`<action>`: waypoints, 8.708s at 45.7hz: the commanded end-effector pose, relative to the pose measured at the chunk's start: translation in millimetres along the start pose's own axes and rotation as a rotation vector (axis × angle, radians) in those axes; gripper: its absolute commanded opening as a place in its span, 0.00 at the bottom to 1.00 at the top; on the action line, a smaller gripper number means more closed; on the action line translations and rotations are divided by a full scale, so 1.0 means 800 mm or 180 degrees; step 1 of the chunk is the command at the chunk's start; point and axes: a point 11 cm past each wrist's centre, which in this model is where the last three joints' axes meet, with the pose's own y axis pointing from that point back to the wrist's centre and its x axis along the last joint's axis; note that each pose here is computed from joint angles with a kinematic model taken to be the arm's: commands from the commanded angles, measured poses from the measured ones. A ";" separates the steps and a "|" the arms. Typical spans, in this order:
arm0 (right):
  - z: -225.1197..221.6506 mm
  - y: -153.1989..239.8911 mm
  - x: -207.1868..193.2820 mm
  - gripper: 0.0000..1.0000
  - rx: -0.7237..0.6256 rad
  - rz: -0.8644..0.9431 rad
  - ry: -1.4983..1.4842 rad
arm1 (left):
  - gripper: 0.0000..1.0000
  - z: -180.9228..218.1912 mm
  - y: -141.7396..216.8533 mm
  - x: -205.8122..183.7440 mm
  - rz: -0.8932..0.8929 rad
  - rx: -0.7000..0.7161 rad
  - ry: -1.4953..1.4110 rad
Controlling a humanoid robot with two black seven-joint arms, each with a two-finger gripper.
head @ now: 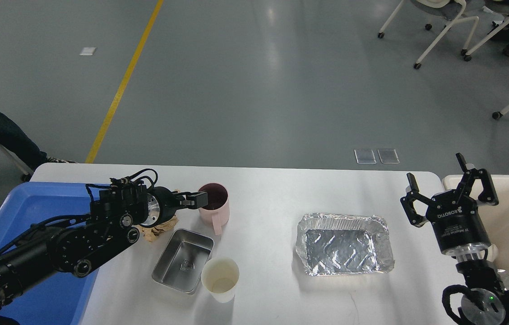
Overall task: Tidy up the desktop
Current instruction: 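Reach the left gripper to the pink mug and grasp its rim, then lift the pink mug and lower it into the blue bin, then open the left gripper and withdraw it from the mug, then reach the left gripper to the small steel tray and grasp its edge, then lift the steel tray and drop it into the blue bin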
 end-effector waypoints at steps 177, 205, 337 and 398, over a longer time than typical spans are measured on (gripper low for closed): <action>-0.001 0.000 -0.006 1.00 0.0092 -0.0036 -0.0029 | 0.97 -0.194 0.341 0.074 0.0592 0.0252 0.0155; -0.003 0.004 -0.003 1.00 0.0072 -0.0027 0.0006 | 0.97 -0.175 0.297 0.027 0.0050 0.0153 0.0365; -0.010 0.005 -0.002 1.00 0.0114 -0.0020 0.0019 | 0.01 -0.008 0.148 0.066 0.0031 -0.0624 -0.0079; -0.006 0.009 -0.005 1.00 0.0064 -0.0042 0.0022 | 0.04 -0.376 0.263 -0.014 0.0412 0.1527 0.1726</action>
